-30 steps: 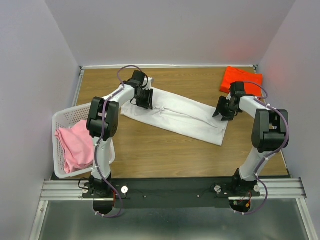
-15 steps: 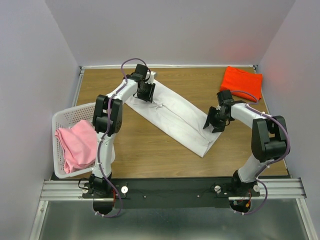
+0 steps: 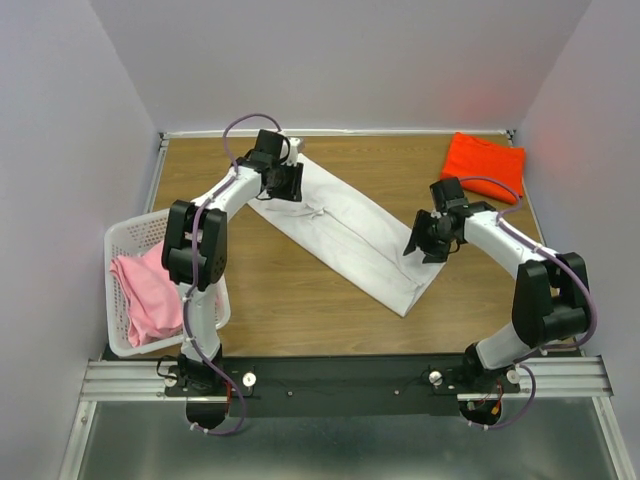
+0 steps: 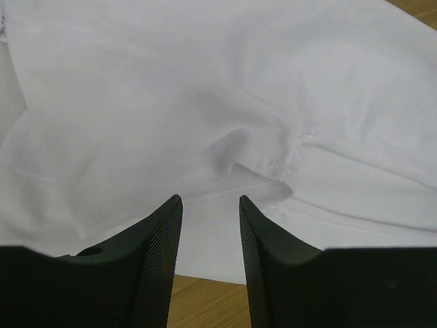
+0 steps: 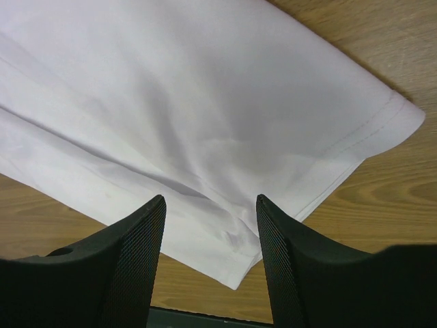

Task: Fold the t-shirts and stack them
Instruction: Fold the tshirt

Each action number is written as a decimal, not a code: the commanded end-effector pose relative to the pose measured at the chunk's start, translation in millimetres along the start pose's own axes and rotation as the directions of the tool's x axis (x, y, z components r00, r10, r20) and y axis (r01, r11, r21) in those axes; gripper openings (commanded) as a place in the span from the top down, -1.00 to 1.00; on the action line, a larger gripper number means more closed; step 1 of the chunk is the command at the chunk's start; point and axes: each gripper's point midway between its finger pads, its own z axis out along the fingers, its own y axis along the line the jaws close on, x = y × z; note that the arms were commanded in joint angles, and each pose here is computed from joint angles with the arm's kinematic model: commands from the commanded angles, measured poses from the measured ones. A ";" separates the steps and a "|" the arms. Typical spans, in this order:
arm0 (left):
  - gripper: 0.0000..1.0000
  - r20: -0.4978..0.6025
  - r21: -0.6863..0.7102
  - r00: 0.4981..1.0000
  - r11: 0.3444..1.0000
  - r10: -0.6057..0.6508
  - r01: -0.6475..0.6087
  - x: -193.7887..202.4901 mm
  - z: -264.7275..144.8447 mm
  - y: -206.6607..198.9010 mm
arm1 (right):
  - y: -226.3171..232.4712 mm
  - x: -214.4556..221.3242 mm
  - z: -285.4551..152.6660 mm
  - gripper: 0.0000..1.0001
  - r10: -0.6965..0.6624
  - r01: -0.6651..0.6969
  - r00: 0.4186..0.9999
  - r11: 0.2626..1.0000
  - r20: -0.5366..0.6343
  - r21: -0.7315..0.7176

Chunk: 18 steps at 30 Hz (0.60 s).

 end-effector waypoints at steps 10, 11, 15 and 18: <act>0.06 -0.105 0.076 0.987 0.988 -0.124 0.133 44.3 46.0 6.0 | -20.0 53.1 29.2 -0.26 -0.075 0.078 0.988 0.997 -0.137 0.016; 0.05 -0.108 0.078 0.986 0.988 -0.128 0.137 45.0 48.4 6.0 | -20.4 56.4 30.3 -0.26 -0.076 0.078 0.987 0.997 -0.144 0.013; 0.05 -0.111 0.076 0.984 0.986 -0.141 0.150 43.4 59.5 8.6 | -19.2 69.6 32.9 -0.26 -0.070 0.070 0.983 0.998 -0.171 -0.007; 0.06 -0.108 0.077 0.984 0.986 -0.142 0.150 39.6 67.1 10.5 | -16.4 77.5 32.3 -0.26 -0.065 0.062 0.982 0.998 -0.180 -0.022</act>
